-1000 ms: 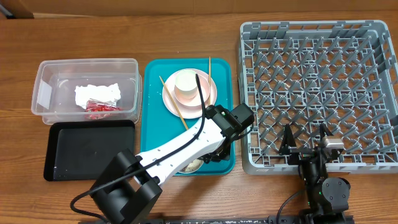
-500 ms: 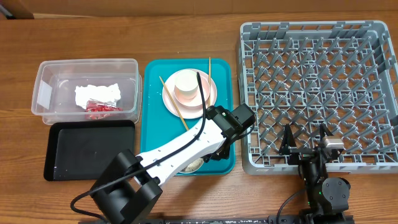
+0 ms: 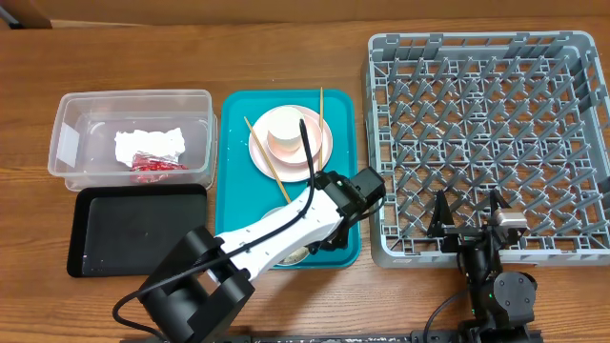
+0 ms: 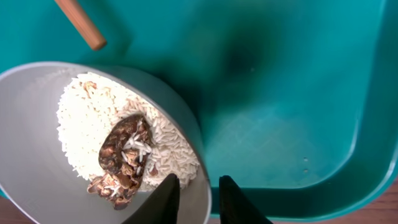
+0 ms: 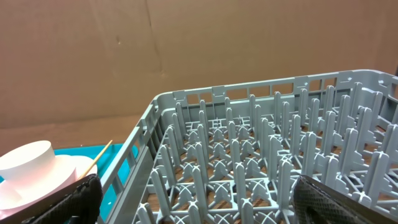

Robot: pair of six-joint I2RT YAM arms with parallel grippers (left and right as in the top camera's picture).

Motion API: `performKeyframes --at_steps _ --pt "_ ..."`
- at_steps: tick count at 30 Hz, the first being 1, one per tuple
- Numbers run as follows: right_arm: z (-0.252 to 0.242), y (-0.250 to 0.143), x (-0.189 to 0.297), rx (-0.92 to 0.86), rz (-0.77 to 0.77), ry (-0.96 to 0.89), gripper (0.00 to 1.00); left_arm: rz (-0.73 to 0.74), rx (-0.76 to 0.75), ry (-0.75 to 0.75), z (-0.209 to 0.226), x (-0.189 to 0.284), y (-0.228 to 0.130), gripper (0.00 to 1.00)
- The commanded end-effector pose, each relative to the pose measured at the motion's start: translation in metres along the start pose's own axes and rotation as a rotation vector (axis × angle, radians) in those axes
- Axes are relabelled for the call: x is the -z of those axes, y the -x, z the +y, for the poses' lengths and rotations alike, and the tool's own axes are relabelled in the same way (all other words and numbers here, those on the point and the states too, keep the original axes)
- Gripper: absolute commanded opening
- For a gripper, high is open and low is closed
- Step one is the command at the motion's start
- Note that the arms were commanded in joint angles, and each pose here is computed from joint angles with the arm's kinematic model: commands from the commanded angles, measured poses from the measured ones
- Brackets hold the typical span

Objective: Sort waste into correct bins and load items into the dishwasher
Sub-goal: 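Move the left gripper to the white bowl rim and grasp it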

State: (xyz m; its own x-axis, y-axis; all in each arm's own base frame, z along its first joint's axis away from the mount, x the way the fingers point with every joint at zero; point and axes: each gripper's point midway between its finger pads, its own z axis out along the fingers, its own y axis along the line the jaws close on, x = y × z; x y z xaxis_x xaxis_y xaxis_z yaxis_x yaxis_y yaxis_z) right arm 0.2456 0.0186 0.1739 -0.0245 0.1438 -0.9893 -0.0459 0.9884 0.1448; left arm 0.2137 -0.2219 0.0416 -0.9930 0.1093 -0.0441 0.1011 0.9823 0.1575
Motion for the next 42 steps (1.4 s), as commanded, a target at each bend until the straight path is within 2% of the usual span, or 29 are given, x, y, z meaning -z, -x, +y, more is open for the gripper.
performKeyframes --at_steps 1,7,14,16,18,29,32,36,42 --pt "-0.002 -0.002 0.0 0.005 -0.004 -0.006 1.0 0.006 -0.003 0.025 0.003 -0.008 -0.005 0.24" --pt "-0.002 -0.001 0.0 0.005 -0.005 -0.005 1.0 0.008 -0.02 0.045 0.008 -0.013 -0.007 0.2" --pt "-0.002 -0.002 0.0 0.005 -0.005 -0.005 1.0 -0.068 -0.048 0.214 0.043 -0.009 0.007 0.17" --pt "-0.002 -0.001 0.0 0.005 -0.005 -0.005 1.0 -0.084 -0.051 0.253 0.051 -0.007 0.01 0.23" --pt "-0.002 -0.001 0.0 0.005 -0.005 -0.005 1.0 -0.092 -0.047 0.277 0.057 -0.006 0.012 0.38" --pt "-0.002 -0.001 0.0 0.005 -0.005 -0.005 1.0 -0.107 -0.056 0.328 0.067 -0.003 0.014 0.4" --pt "-0.002 -0.001 0.0 0.005 -0.005 -0.005 1.0 -0.072 -0.035 0.285 0.06 -0.006 0.008 0.4" --pt "-0.002 -0.001 0.0 0.005 -0.005 -0.005 1.0 -0.022 -0.024 0.206 0.046 -0.01 0.0 0.46" --pt "-0.002 -0.001 0.0 0.005 -0.005 -0.005 1.0 -0.02 -0.037 0.202 0.045 -0.01 0.001 0.5"
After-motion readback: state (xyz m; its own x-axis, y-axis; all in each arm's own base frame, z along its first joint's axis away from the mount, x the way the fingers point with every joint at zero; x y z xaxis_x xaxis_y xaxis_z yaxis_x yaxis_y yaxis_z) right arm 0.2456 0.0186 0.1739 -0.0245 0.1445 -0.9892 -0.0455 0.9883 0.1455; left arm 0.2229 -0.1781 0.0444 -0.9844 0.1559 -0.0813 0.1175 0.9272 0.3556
